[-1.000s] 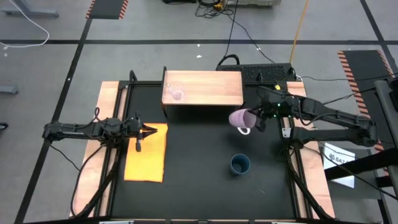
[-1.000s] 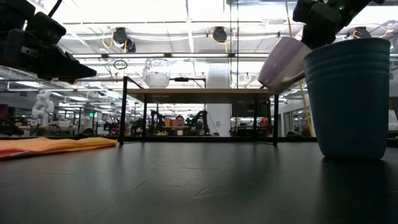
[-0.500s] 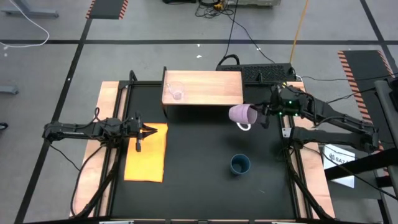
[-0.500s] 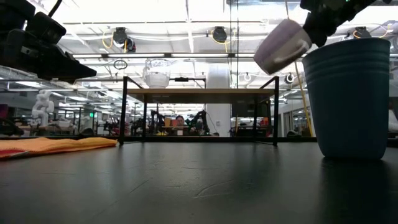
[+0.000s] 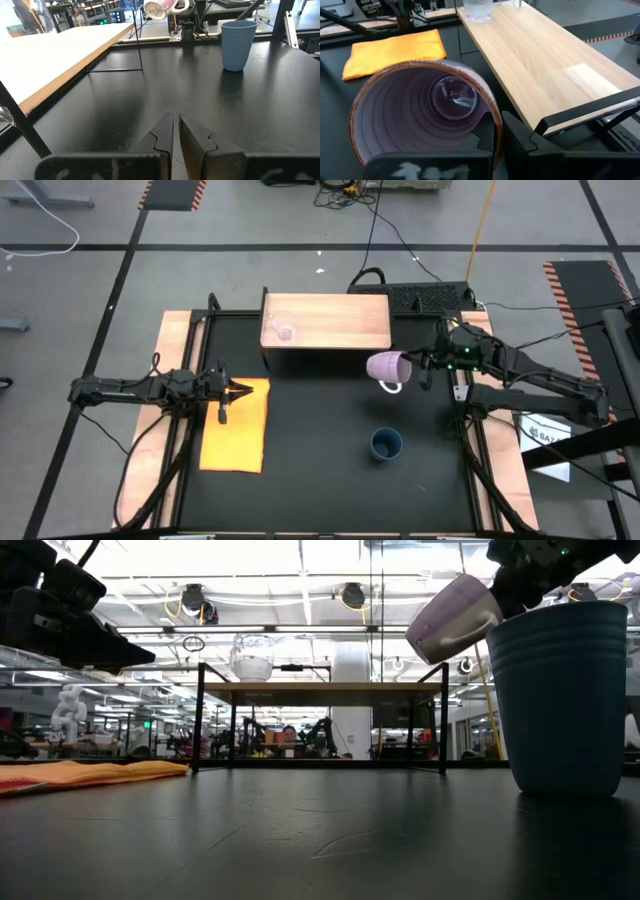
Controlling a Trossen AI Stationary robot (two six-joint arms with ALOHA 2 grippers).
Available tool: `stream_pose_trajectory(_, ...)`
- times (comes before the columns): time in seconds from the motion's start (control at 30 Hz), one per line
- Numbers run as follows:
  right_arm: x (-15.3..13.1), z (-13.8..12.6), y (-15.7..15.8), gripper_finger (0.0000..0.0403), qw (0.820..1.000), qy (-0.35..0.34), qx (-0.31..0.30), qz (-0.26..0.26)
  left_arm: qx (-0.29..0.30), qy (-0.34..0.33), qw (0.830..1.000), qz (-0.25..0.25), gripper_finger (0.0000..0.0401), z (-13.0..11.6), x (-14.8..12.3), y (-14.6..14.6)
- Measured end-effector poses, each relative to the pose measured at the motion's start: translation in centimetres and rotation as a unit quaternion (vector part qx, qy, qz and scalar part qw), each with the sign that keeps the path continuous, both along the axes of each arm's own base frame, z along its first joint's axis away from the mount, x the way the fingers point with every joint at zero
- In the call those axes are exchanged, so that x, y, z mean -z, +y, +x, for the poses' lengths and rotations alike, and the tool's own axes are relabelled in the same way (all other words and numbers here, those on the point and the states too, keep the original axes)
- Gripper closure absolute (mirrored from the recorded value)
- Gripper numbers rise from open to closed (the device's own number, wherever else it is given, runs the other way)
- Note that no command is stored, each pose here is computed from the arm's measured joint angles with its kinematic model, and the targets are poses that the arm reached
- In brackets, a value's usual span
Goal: Stack small to large cups/mugs on shelf
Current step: Put the purple mug on the shelf
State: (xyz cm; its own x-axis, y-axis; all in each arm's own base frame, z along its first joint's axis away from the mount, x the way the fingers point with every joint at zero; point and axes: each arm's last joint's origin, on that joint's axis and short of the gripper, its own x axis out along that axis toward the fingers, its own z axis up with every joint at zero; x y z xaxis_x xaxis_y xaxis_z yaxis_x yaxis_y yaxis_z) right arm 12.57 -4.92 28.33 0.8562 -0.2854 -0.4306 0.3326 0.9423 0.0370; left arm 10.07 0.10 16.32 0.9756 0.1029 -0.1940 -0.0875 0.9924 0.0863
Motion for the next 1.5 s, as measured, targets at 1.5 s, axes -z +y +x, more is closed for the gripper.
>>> stream_pose_trajectory(1.5, -7.5, 3.9, -5.4, 0.0398, 0.985, -0.148, -0.017, -0.090, 0.000, 0.000, 1.000, 0.002, 0.0368, 0.0, 0.0, 0.0)
